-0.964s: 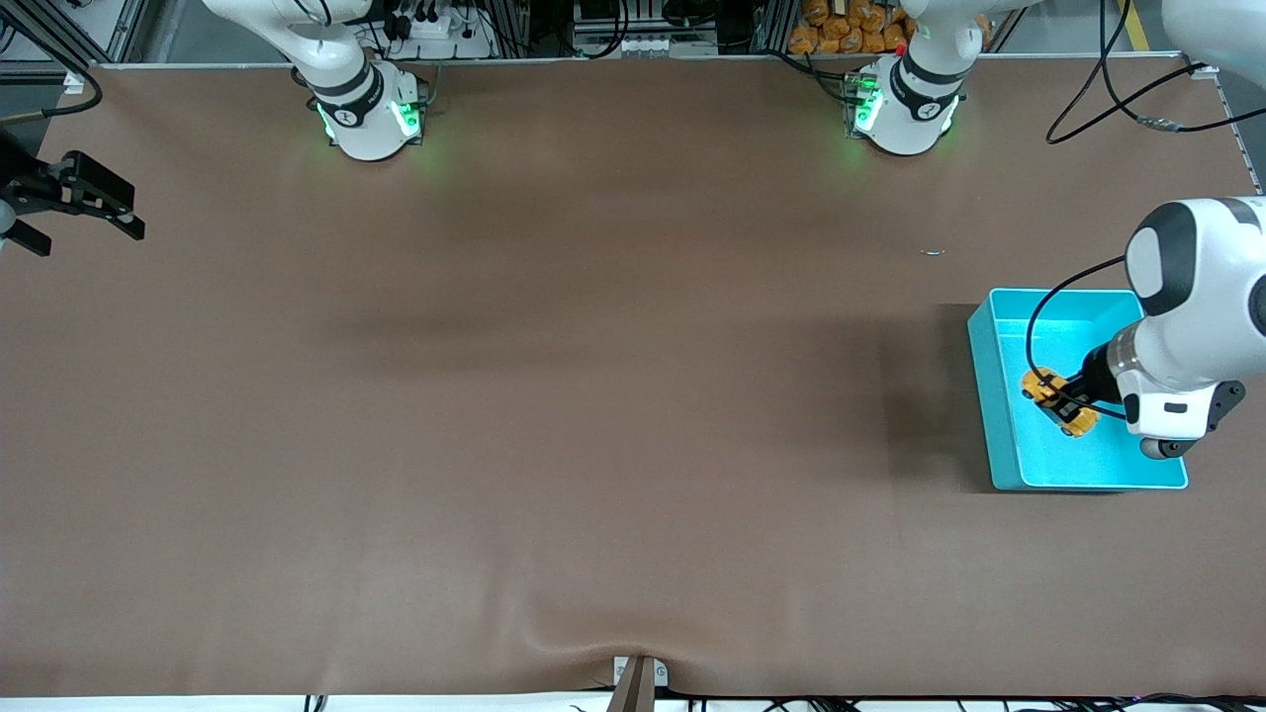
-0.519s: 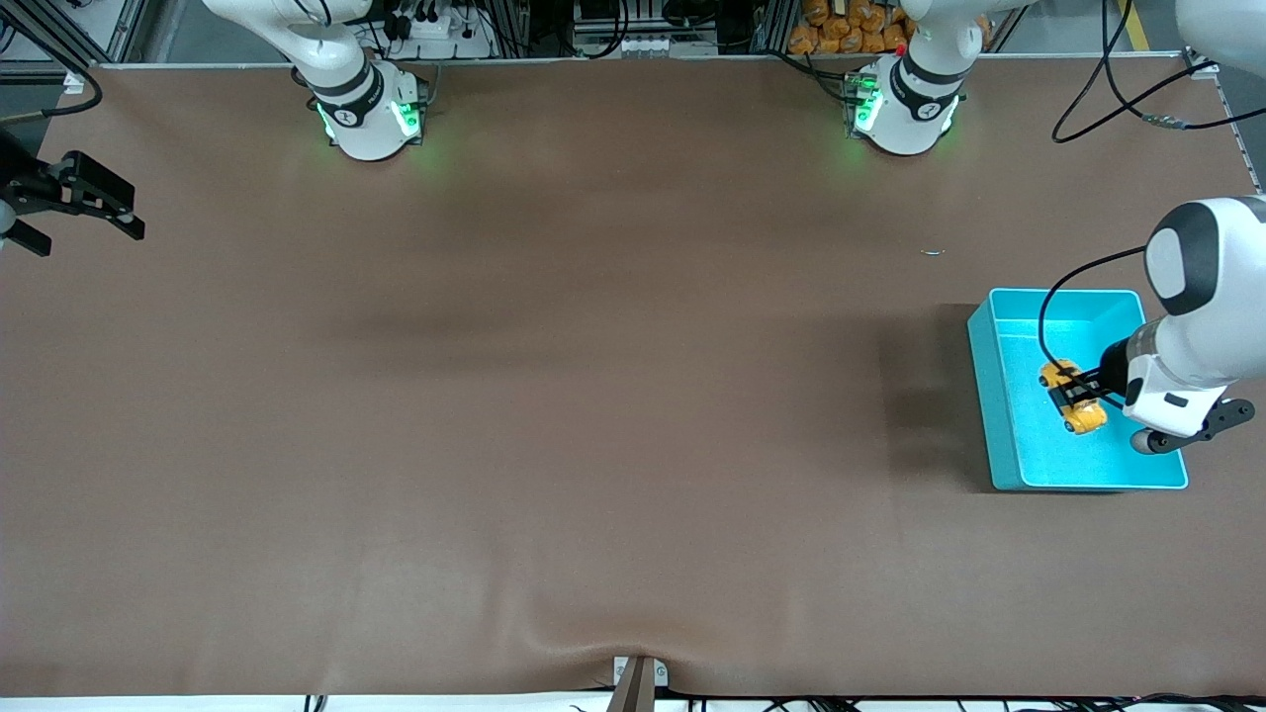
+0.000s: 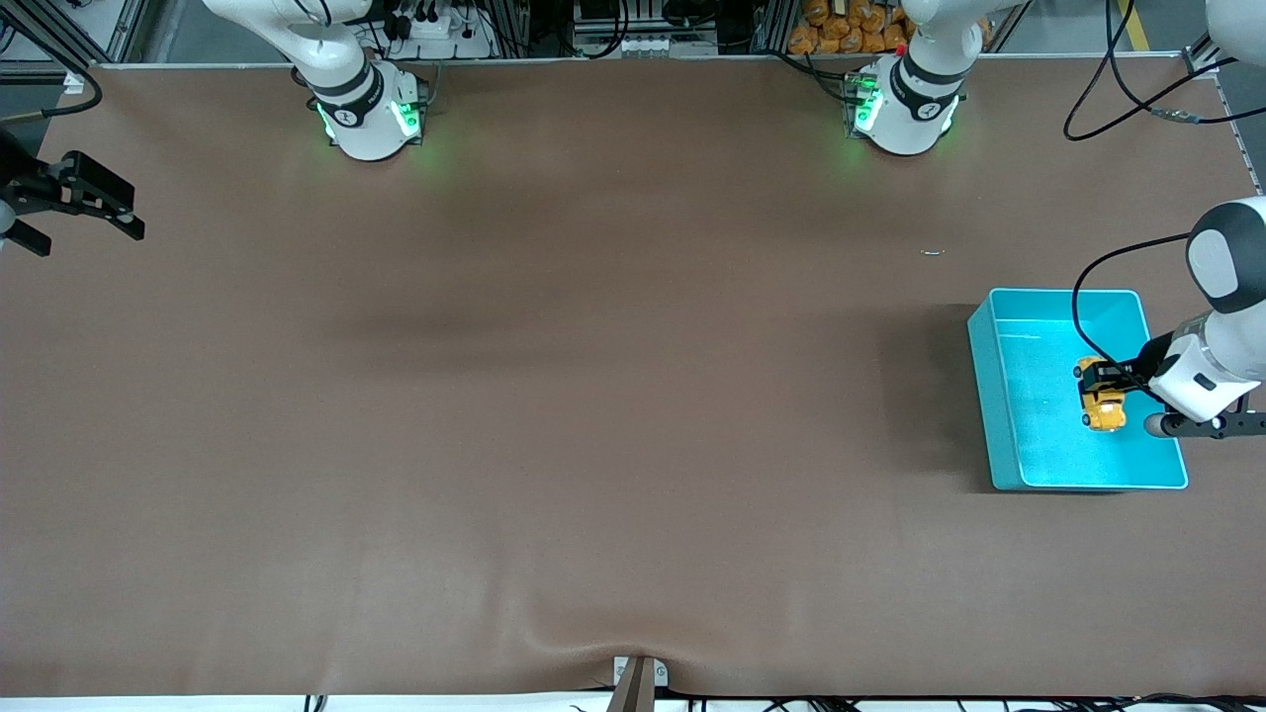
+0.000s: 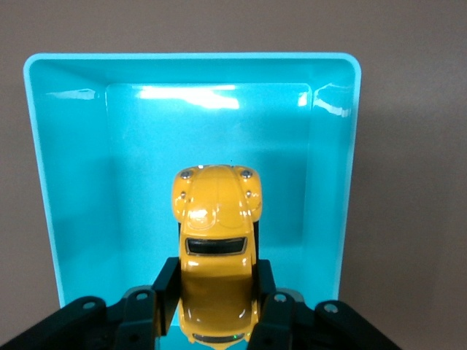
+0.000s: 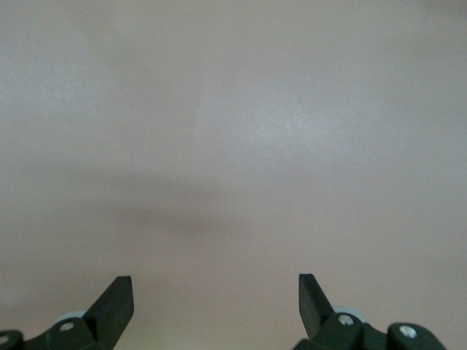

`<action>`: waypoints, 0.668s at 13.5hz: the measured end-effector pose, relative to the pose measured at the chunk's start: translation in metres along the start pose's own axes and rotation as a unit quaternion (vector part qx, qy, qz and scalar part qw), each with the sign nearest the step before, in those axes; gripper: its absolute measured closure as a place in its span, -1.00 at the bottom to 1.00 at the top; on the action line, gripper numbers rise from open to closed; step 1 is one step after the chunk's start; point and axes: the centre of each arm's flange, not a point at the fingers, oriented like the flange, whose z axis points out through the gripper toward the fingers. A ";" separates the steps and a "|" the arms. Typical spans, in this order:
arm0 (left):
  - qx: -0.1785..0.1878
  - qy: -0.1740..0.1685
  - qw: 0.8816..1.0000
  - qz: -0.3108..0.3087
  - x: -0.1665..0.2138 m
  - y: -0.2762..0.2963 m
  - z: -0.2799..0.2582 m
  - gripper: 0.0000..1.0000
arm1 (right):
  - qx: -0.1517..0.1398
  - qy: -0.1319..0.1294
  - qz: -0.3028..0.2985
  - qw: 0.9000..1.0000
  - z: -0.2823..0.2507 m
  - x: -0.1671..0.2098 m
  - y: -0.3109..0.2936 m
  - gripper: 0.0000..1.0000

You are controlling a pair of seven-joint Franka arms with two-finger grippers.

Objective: Wind and store yellow beetle car
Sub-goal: 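Lift the car over the bin rim and lower it inside, then open the left gripper to release the car in the bin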

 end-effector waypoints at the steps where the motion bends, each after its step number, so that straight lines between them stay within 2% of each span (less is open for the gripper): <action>1: 0.000 0.006 1.000 0.006 -0.001 -0.002 0.008 0.09 | 0.000 0.000 0.000 1.000 0.000 0.000 0.000 -1.00; 9: -0.005 0.026 1.000 0.005 -0.004 -0.004 0.071 0.09 | 0.000 0.000 0.000 1.000 0.000 0.000 0.000 -1.00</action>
